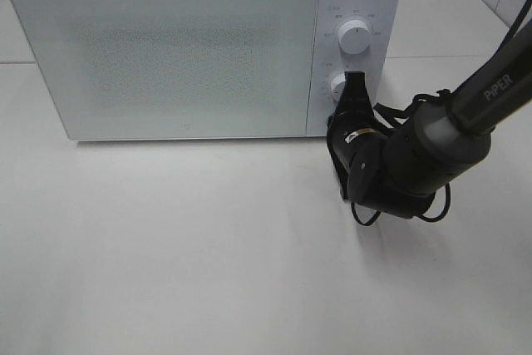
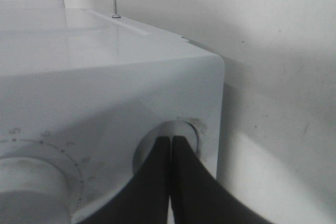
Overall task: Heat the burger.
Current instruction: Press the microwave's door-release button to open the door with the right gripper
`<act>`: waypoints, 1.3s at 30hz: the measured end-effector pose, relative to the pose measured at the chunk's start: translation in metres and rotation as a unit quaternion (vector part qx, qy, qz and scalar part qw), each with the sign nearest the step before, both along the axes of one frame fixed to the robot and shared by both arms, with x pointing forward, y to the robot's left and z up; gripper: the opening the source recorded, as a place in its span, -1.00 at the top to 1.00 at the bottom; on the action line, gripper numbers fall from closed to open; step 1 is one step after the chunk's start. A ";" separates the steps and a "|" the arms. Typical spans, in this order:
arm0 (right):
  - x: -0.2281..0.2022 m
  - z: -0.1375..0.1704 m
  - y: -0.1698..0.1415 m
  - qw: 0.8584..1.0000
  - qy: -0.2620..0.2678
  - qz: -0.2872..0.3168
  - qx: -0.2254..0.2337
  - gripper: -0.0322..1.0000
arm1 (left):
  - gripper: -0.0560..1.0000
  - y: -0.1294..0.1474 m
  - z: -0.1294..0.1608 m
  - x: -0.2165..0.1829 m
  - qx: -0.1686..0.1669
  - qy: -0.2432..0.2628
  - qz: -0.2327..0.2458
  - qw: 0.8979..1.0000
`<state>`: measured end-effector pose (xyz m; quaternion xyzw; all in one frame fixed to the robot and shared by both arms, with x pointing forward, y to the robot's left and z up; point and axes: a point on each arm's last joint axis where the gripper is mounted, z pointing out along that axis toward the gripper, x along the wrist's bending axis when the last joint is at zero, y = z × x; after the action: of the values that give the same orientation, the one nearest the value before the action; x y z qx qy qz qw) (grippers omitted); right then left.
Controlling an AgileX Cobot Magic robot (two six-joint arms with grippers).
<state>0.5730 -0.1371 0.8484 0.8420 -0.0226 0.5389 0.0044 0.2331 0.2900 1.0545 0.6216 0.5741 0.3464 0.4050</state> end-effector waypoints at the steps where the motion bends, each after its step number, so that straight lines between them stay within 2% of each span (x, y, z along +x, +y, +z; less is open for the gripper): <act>1: 0.001 -0.001 -0.001 1.000 0.002 0.001 -0.004 0.92 | -0.99 0.000 0.000 0.000 0.000 0.000 0.000 1.000; 14: 0.008 0.002 -0.001 1.000 0.002 -0.018 0.004 0.92 | -0.99 0.000 0.000 0.000 0.000 0.000 0.000 1.000; 27: 0.016 -0.002 0.005 1.000 -0.006 -0.027 -0.016 0.92 | -0.99 0.000 0.000 0.000 0.000 0.000 0.000 1.000; 39: 0.016 -0.002 0.005 0.999 -0.006 -0.027 -0.015 0.92 | -0.99 0.000 0.000 0.000 0.000 0.000 0.000 1.000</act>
<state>0.5889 -0.1319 0.8463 0.8377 -0.0377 0.5439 0.0315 0.2331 0.2900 1.0545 0.6216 0.5741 0.3464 0.4050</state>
